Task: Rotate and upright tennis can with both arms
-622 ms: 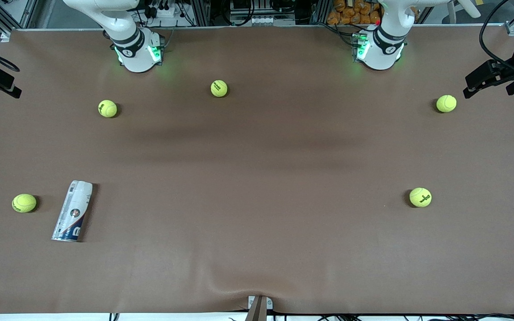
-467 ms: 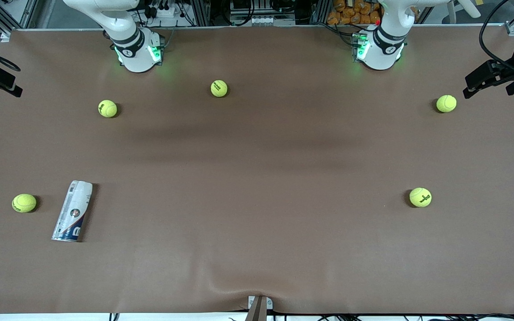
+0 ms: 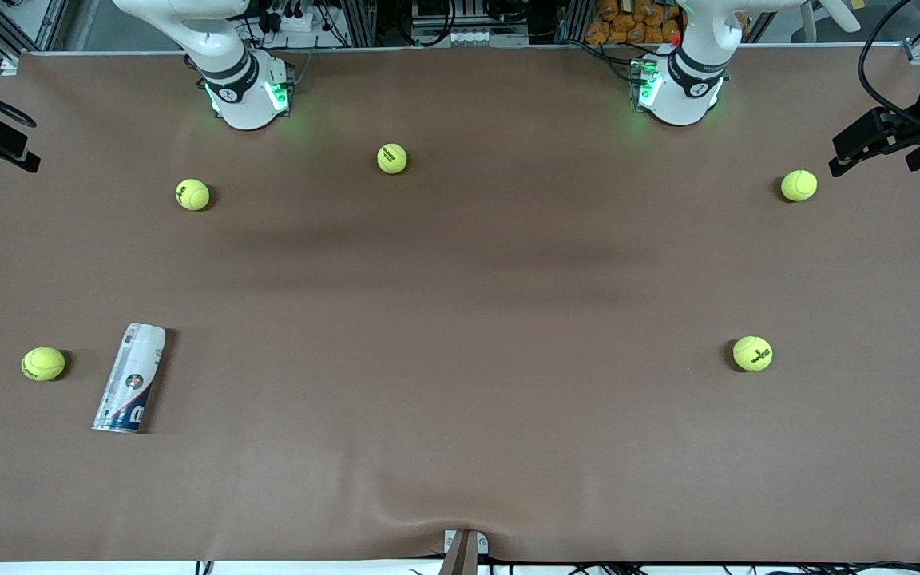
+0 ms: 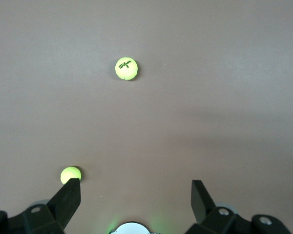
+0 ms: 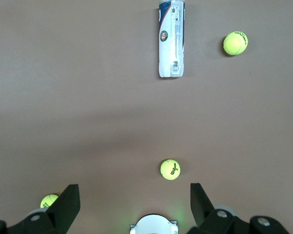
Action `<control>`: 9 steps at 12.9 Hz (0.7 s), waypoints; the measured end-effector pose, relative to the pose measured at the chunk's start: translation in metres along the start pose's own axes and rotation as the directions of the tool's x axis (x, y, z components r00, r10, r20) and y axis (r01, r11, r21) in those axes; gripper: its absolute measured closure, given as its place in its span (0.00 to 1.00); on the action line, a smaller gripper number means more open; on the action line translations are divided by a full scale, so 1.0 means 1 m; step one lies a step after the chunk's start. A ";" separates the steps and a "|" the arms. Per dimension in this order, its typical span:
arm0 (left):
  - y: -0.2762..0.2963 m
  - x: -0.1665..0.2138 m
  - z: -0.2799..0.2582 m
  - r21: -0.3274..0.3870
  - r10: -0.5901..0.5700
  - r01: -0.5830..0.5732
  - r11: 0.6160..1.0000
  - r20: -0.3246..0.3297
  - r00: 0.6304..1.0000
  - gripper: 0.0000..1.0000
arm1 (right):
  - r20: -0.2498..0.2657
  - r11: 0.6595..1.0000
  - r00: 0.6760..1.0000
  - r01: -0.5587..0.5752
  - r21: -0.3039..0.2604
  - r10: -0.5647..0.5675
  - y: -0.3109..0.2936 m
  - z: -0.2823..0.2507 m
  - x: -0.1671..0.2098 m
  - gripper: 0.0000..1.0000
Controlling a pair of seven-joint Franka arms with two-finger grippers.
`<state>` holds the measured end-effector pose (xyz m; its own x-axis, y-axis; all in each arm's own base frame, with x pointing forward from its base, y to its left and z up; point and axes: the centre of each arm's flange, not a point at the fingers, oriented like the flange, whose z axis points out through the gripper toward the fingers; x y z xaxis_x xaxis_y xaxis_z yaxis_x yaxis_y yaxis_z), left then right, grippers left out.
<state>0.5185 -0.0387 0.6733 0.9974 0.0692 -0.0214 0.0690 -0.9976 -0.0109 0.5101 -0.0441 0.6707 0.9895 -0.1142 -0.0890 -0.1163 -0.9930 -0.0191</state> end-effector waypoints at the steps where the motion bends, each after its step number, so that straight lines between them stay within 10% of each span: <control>1: 0.001 0.000 0.000 0.000 0.002 -0.002 1.000 0.000 1.000 0.00 | 0.001 1.000 1.000 0.000 0.000 0.000 0.000 0.001 0.000 0.00; 9: 0.004 -0.001 -0.001 0.000 0.008 -0.008 1.000 -0.002 1.000 0.00 | 0.004 1.000 1.000 -0.018 -0.004 0.018 0.007 0.094 0.051 0.00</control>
<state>0.5182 -0.0427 0.6741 0.9979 0.0615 -0.0195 0.0613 -0.9981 -0.0109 0.5516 -0.0540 0.5729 0.9868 -0.1319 -0.0934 -0.1338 -0.9909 -0.0133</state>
